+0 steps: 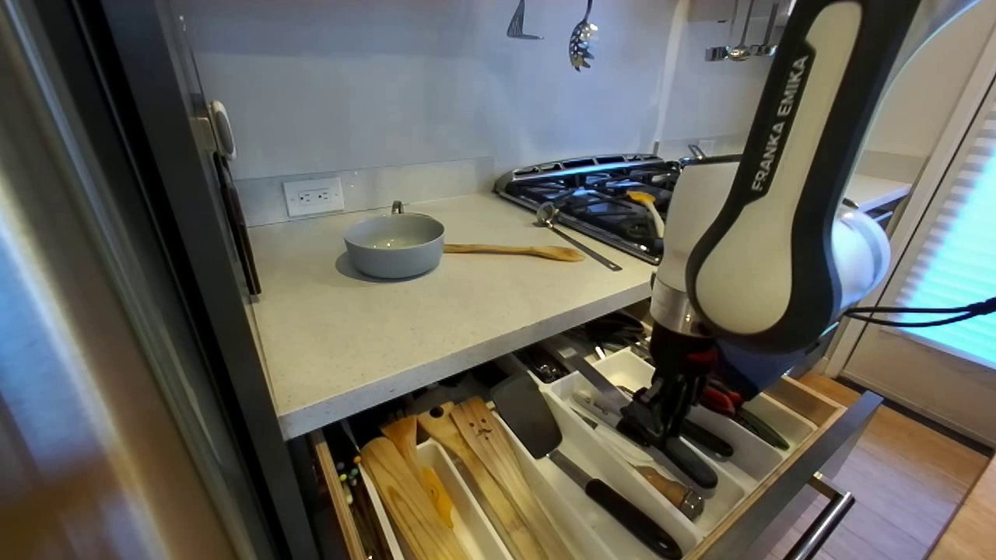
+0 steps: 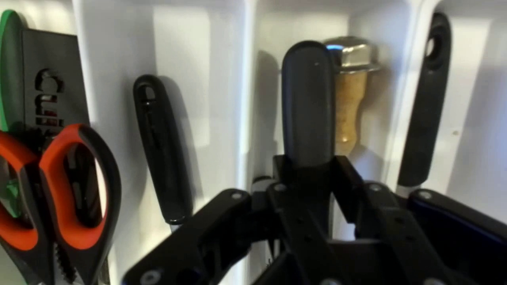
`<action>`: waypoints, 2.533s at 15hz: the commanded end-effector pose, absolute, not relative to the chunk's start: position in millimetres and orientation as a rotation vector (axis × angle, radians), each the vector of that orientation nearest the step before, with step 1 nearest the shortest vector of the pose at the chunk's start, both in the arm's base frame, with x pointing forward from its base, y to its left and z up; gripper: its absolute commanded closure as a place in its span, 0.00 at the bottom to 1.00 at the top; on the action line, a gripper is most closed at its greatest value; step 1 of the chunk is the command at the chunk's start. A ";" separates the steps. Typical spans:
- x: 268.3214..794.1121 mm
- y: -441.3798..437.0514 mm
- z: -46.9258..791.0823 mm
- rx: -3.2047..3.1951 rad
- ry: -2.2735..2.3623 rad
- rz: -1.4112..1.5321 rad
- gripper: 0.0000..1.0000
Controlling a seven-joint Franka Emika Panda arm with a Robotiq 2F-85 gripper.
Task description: Pick up the cake knife from the open top drawer and put it on the gray bowl
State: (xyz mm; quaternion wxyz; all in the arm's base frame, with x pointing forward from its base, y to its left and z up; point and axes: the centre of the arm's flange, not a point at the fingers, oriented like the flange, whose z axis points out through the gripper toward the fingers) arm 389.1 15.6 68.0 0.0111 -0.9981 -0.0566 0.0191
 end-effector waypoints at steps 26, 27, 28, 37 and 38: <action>512.3 -24.1 264.8 -2.499 0.207 -0.484 0.92; 532.4 -25.5 276.9 -2.483 0.265 -0.511 0.92; 553.6 -25.1 287.9 -2.467 0.322 -0.545 0.92; 640.6 13.6 318.6 -2.348 0.613 -0.582 0.69; 646.1 17.0 311.6 -2.346 0.620 -0.568 0.69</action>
